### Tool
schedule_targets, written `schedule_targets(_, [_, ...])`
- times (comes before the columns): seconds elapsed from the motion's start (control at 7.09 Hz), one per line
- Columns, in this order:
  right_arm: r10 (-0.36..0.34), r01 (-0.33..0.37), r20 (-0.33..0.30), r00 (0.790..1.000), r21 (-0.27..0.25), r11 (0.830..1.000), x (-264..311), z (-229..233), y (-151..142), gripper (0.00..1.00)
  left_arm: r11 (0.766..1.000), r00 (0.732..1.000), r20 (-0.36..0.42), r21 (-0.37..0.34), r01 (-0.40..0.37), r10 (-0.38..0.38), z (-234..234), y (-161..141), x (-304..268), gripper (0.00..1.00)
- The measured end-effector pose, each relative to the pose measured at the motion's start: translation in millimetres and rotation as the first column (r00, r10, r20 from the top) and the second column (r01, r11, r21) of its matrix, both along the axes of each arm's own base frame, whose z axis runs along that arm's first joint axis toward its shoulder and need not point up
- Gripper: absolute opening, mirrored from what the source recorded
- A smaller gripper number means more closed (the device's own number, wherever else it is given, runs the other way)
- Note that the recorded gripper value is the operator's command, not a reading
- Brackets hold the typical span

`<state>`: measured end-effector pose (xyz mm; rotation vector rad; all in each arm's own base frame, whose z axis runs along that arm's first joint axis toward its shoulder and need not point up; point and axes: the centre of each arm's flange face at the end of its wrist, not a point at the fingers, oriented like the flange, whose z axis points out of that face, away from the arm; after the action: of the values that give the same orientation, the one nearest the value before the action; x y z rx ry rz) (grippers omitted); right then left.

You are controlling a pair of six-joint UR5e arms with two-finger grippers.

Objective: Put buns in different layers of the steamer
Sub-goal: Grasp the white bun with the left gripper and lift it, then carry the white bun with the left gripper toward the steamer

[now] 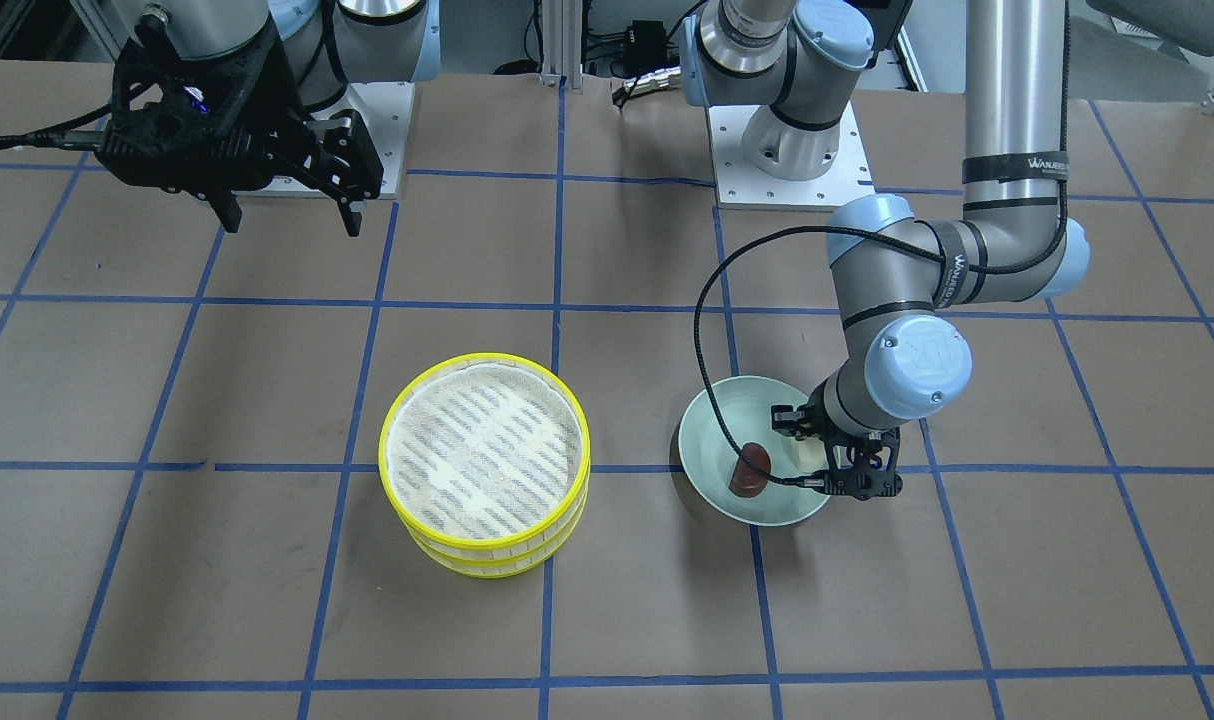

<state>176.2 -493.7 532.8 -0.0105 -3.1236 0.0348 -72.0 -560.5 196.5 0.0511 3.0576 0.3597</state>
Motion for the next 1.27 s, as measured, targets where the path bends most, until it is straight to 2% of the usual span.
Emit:
schedule_targets(0.42, [0.000, 0.000, 0.000, 1.000, 0.000, 1.000, 0.0, 0.0, 0.0, 1.00, 0.998, 1.000, 0.013, -0.061, -0.002, 0.003, 26.1, -4.2, 0.7, 0.05])
schedule_targets(0.85, [0.000, 0.000, -0.002, 1.000, -0.001, 1.000, -0.2, 0.1, -0.1, 1.00, 0.982, 1.000, 0.011, -0.185, 0.025, -0.023, 95.0, -10.8, -23.6, 0.05])
schedule_targets(0.99, [0.000, 0.000, -0.002, 1.000, -0.001, 1.000, -0.2, 0.1, 0.0, 1.00, 0.976, 1.000, -0.002, -0.215, 0.022, -0.024, 113.0, -7.1, -49.7, 0.06])
schedule_targets(1.27, [0.000, 0.000, -0.003, 1.000, 0.000, 1.000, -0.3, 0.0, 0.0, 1.00, 0.968, 0.992, -0.112, -0.249, 0.024, -0.054, 130.8, 5.3, -115.3, 0.06])
